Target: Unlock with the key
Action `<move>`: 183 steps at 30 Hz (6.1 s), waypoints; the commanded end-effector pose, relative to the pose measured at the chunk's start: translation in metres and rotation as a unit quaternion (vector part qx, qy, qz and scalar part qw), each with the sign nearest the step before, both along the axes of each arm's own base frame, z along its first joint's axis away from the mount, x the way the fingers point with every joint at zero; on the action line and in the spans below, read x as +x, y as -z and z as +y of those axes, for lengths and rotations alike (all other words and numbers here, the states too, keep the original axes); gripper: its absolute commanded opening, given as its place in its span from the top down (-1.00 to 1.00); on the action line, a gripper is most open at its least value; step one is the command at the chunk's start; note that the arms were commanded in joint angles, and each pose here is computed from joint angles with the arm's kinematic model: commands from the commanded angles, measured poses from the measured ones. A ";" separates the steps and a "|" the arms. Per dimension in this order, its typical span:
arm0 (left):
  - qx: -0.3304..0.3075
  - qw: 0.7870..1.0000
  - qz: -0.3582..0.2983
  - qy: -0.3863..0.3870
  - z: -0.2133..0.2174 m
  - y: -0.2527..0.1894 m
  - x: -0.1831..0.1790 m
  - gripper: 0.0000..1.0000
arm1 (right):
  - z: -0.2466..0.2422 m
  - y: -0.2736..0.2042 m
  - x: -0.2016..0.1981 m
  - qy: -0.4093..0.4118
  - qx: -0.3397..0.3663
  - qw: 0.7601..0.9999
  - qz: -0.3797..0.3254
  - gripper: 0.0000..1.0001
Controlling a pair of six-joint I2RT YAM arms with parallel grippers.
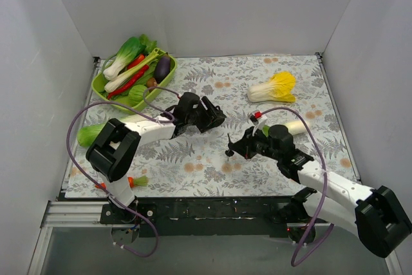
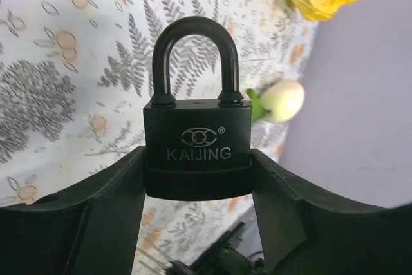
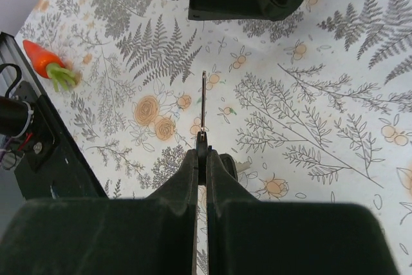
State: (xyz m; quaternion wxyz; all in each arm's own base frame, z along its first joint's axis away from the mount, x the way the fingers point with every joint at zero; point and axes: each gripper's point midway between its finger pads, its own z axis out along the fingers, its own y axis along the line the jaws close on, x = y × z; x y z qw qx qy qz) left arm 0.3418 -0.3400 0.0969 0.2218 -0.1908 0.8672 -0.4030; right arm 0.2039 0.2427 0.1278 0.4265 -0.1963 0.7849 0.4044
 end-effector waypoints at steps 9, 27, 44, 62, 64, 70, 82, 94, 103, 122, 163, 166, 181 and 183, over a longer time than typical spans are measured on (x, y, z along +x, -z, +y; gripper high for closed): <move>-0.212 0.976 -0.046 -0.024 -0.009 -0.092 -0.008 1.00 | 0.041 -0.027 0.026 -0.021 0.024 0.999 0.020 0.97; -0.106 0.980 -0.169 -0.019 0.014 -0.105 -0.016 1.00 | 0.065 -0.041 0.048 -0.043 0.045 0.996 0.064 0.97; -0.100 0.978 -0.182 -0.019 0.018 -0.111 -0.018 1.00 | 0.056 -0.033 0.057 -0.033 0.044 0.995 0.077 0.97; -0.080 0.979 -0.187 -0.010 0.016 -0.110 -0.013 1.00 | 0.057 -0.015 0.048 -0.046 0.046 0.993 0.097 0.97; -0.080 0.979 -0.189 -0.010 0.016 -0.111 -0.013 1.00 | 0.058 -0.017 0.050 -0.046 0.047 0.993 0.096 0.97; -0.077 0.979 -0.190 -0.008 0.016 -0.110 -0.013 1.00 | 0.059 -0.015 0.055 -0.046 0.046 0.993 0.099 0.97; -0.067 0.981 -0.183 -0.006 0.016 -0.099 -0.012 1.00 | 0.064 -0.019 0.056 -0.059 0.052 0.992 0.100 0.97; -0.062 0.983 -0.174 -0.003 0.013 -0.091 -0.011 1.00 | 0.066 -0.011 0.056 -0.061 0.048 0.991 0.109 0.97; -0.059 0.983 -0.172 -0.001 0.014 -0.087 -0.013 1.00 | 0.068 -0.019 0.063 -0.060 0.047 0.992 0.097 0.97; -0.056 0.983 -0.176 -0.003 0.018 -0.088 -0.015 1.00 | 0.066 -0.027 0.075 -0.046 0.048 0.994 0.085 0.97; -0.004 0.979 -0.204 0.003 0.009 -0.080 -0.020 1.00 | 0.070 -0.063 0.123 0.004 0.063 0.997 0.037 0.97; -0.003 0.979 -0.204 0.004 0.010 -0.079 -0.020 1.00 | 0.068 -0.065 0.126 0.007 0.065 0.997 0.034 0.97; 0.001 0.976 -0.215 0.023 0.004 -0.077 -0.025 1.00 | 0.055 -0.075 0.138 0.019 0.076 0.997 0.020 0.97; 0.000 0.976 -0.216 0.024 0.003 -0.078 -0.026 1.00 | 0.055 -0.076 0.141 0.019 0.078 0.997 0.018 0.97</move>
